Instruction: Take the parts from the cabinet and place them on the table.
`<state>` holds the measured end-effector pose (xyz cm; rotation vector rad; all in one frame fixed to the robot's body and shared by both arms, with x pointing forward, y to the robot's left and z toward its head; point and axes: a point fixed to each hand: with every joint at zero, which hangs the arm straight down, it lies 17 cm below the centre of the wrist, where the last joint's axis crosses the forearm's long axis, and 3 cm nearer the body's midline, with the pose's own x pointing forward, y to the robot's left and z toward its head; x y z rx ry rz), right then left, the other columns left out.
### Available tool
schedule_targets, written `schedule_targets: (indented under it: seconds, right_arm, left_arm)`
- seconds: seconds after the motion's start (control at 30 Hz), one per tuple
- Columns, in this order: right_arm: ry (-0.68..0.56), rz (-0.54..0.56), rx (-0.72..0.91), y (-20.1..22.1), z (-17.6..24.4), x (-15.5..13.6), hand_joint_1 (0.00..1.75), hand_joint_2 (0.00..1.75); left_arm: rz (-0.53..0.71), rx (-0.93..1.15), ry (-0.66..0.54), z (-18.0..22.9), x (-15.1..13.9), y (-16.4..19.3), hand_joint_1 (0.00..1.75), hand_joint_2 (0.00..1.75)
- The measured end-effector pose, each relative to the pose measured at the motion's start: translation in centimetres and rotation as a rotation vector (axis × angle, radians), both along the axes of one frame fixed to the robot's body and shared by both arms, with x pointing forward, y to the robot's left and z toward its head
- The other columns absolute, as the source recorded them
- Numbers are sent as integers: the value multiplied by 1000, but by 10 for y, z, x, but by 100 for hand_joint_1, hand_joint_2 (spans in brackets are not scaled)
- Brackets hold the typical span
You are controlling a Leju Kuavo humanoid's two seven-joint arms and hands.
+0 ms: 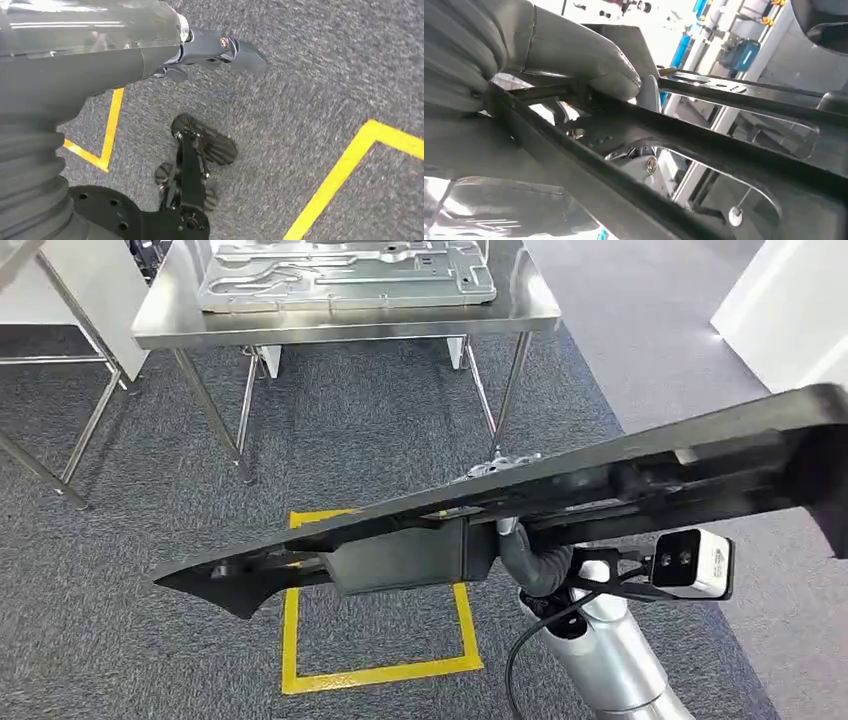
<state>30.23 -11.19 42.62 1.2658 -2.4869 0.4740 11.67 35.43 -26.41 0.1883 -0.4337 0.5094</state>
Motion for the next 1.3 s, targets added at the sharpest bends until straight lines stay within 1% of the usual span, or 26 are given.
schedule_targets:
  seconds: [0.3,0.47,0.63,1.07,1.13,1.3]
  right_arm:
    - [-21,-3,10,-1,4,-2,175,175]
    - [-14,-6,9,-1,0,-2,175,175]
    - [-20,-10,9,-1,0,-3,175,175]
    - [-35,-98,-16,1,-3,3,175,175]
    - [-36,-104,-16,1,-3,4,175,175]
    - [-43,-103,-13,-2,-2,3,175,175]
  left_arm:
    - [-19,5,-13,1,5,0,0,175]
    - [-16,4,-6,0,0,1,0,175]
    - [-17,6,-10,1,1,2,0,175]
    - [-30,10,-16,2,2,2,0,175]
    - [-32,8,-26,3,8,1,0,175]
    - [-34,8,-24,2,5,2,0,175]
